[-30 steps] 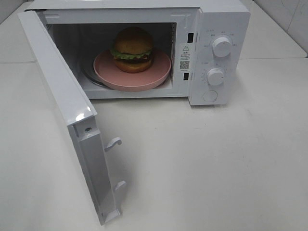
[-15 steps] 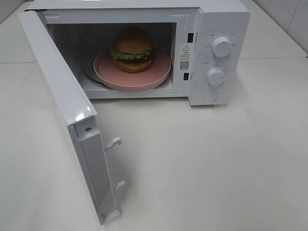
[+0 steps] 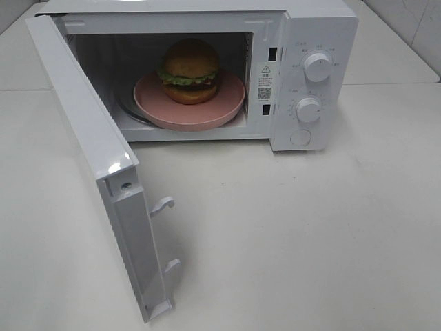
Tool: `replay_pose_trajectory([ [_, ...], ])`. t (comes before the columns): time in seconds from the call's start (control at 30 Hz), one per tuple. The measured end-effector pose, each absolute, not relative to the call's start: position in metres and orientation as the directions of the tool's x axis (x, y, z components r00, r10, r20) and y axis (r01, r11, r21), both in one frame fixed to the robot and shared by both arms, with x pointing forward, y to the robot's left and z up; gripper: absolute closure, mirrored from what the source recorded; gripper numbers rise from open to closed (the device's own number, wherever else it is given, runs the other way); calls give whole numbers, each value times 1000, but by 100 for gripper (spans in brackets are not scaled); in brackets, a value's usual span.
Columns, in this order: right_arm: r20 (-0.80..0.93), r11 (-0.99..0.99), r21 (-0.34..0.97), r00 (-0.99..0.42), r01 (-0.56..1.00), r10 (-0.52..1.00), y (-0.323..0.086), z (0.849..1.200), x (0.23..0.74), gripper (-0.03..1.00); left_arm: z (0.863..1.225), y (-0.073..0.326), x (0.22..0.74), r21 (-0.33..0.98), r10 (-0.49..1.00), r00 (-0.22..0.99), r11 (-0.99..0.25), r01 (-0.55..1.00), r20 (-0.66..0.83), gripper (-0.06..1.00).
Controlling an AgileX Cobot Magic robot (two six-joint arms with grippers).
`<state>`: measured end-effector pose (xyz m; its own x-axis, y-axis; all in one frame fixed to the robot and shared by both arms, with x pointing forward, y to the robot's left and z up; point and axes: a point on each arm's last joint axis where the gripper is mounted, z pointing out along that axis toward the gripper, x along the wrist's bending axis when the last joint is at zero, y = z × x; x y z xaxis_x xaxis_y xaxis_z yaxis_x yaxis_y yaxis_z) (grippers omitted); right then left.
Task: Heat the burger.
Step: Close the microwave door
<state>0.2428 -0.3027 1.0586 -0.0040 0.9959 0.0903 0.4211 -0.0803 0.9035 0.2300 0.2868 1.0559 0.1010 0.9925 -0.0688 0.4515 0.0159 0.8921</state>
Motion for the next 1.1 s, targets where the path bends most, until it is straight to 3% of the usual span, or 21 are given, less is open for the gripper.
replay_pose_trajectory([
  [1.1, 94, -84, 923, -9, 377, 995, -303, 1058, 238, 21, 1056, 287, 230, 892, 992, 101, 16, 452, -69, -3],
])
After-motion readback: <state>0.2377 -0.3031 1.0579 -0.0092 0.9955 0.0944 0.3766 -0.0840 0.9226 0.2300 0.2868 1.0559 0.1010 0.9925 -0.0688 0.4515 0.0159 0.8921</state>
